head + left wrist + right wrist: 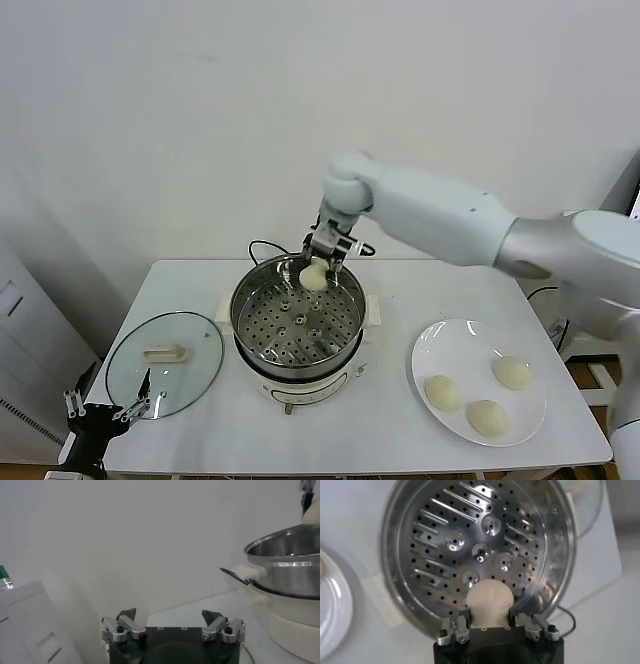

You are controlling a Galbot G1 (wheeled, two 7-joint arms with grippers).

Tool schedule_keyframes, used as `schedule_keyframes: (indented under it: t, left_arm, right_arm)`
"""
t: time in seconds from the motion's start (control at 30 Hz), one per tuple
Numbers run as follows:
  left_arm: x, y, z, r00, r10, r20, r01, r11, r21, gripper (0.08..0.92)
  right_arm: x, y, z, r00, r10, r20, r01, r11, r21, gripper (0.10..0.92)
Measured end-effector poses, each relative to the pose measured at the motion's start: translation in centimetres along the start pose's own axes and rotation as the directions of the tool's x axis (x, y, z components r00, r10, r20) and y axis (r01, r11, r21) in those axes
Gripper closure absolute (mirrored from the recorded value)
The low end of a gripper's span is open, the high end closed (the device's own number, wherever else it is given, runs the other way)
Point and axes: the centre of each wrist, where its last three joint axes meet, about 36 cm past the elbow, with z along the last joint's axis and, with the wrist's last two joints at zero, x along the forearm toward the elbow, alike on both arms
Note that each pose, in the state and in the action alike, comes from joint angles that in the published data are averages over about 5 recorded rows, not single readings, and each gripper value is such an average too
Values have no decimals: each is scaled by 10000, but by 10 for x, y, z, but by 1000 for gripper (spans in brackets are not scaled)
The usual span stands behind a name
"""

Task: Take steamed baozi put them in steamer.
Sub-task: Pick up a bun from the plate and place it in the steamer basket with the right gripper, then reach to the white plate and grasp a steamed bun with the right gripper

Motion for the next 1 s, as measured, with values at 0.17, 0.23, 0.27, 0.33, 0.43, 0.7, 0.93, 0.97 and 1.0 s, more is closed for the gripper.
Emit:
schedule_keyframes:
  t: [0.17, 0.23, 0.27, 0.33, 0.43, 0.7, 0.93, 0.97, 1.0]
  left_arm:
    - [-2, 1, -2, 10000, -10, 61, 10, 10000, -1, 177]
    - [-2, 1, -2, 10000, -22, 65, 22, 10000, 6, 177]
    - [-2, 1, -2, 10000, -25, 57, 25, 10000, 9, 177]
    - [-2, 1, -1, 10000, -29, 27, 29, 10000, 8, 177]
    - [-2, 2, 0, 10000, -45, 7, 45, 10000, -15, 177]
    - [-3, 1, 0, 10000, -64, -18, 64, 10000, 6, 177]
    - [-4, 0, -1, 10000, -90, -4, 90, 10000, -11, 177]
    - [-4, 0, -2, 10000, -94, 11, 94, 10000, -12, 177]
    - [-5, 0, -2, 9999, -97, 29, 97, 10000, -11, 177]
  right_arm:
    - [-21, -10, -4, 9999, -147, -42, 149, 9976, 677, 553]
    - [-29, -12, -5, 9998, -213, -57, 217, 9961, 853, 543]
    - [-32, -13, -5, 9997, -237, -65, 242, 9955, 920, 527]
    - [-37, -14, -4, 9996, -262, -87, 269, 9945, 1013, 491]
    - [-39, -14, -1, 9996, -249, -128, 261, 9942, 1047, 409]
    - [-15, -12, 20, 9999, 156, 26, -156, 9999, -70, 212]
    - [42, 10, 54, 9945, 999, 301, -851, 9434, -3207, 200]
    - [50, 18, 60, 9942, 1029, 323, -833, 9230, -3756, 200]
    - [57, 27, 66, 9941, 1028, 337, -784, 8991, -4306, 200]
